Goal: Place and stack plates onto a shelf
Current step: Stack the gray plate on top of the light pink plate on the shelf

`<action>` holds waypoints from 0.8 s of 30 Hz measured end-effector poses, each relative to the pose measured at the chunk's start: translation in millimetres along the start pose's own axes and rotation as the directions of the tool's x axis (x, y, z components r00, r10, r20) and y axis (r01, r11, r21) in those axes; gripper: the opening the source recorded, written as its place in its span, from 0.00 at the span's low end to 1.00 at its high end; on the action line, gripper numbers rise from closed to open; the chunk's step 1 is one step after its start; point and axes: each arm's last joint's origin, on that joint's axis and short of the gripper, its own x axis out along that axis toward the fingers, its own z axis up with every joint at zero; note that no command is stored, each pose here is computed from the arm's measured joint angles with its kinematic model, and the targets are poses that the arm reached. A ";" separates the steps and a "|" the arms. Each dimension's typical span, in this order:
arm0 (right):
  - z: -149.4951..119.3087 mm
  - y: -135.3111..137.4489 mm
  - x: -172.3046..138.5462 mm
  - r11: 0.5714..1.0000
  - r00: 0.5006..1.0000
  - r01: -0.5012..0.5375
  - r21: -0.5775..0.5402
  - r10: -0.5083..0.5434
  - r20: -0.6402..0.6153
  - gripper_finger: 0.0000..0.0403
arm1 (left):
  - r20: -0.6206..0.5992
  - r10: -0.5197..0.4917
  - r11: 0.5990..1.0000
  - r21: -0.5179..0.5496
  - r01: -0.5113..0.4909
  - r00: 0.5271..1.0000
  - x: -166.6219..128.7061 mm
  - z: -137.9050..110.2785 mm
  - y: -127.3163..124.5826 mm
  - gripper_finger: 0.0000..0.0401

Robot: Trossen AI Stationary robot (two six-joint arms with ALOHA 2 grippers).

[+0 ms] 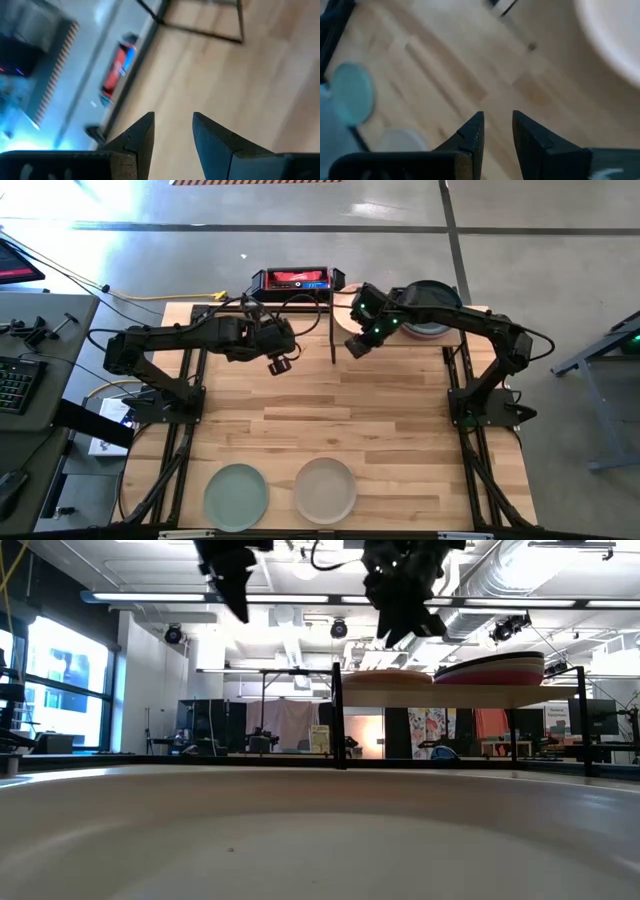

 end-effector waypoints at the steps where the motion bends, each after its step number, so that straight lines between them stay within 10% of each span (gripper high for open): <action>1: -2.4 3.5 1.2 1.000 1.000 -0.014 -0.009 0.014 -0.016 0.20 | -0.028 -0.020 1.000 -0.019 0.020 0.999 0.6 -3.1 -0.7 0.31; 24: -72.8 86.7 23.7 0.994 0.994 0.008 -0.113 -0.020 -0.105 0.20 | -0.431 -0.291 0.956 -0.105 0.272 0.854 -11.0 -94.6 -96.3 0.31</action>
